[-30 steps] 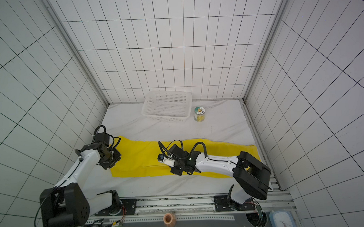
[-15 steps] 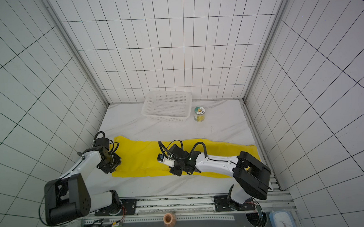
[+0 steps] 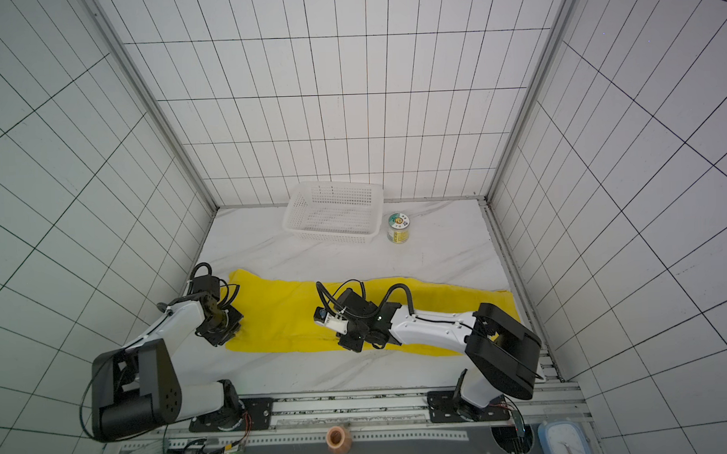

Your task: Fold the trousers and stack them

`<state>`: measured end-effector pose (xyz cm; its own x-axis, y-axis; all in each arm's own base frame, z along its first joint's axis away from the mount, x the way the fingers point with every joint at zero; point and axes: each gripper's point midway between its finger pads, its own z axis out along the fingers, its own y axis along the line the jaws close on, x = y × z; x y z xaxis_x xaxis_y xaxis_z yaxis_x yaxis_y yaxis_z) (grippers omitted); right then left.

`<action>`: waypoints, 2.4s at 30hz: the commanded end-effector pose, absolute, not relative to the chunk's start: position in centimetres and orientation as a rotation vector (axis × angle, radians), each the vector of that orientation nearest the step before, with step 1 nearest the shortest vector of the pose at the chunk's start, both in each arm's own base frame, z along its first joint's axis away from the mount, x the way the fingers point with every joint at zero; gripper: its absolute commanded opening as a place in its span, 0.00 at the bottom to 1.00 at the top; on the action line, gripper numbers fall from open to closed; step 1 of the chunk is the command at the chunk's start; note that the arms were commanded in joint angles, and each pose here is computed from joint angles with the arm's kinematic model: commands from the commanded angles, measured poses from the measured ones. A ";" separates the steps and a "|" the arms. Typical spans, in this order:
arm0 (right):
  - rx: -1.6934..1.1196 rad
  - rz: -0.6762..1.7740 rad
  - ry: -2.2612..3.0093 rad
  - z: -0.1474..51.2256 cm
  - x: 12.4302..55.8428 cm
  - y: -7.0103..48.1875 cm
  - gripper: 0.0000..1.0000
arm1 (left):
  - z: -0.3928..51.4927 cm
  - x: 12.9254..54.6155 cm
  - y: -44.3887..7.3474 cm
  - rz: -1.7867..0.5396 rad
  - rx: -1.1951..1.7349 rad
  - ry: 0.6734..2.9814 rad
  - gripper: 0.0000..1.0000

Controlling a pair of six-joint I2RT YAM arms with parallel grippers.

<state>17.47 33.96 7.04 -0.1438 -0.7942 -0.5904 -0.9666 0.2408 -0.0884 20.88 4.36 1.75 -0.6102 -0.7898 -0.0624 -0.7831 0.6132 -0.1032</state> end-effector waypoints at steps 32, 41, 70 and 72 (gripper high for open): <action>-1.676 0.480 1.915 6.6 17.8 37.6 0.40 | 7.6 19.3 5.7 0.037 -1.274 2.712 0.00; -1.728 0.482 1.840 6.2 17.2 37.9 0.43 | 10.7 21.8 6.9 0.074 -1.222 2.656 0.00; -1.605 0.530 1.836 10.8 16.6 37.9 0.00 | 14.8 21.2 6.6 0.100 -1.197 2.571 0.00; -1.615 0.560 1.837 10.9 15.9 37.5 0.00 | 15.0 20.7 6.6 0.107 -1.193 2.563 0.00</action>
<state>17.42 38.26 11.10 -0.0437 -0.7112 -0.7017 -0.9739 0.1867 -0.1287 21.29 6.02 13.58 -0.6335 -0.7276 -0.2632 -0.7390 0.6697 -0.0727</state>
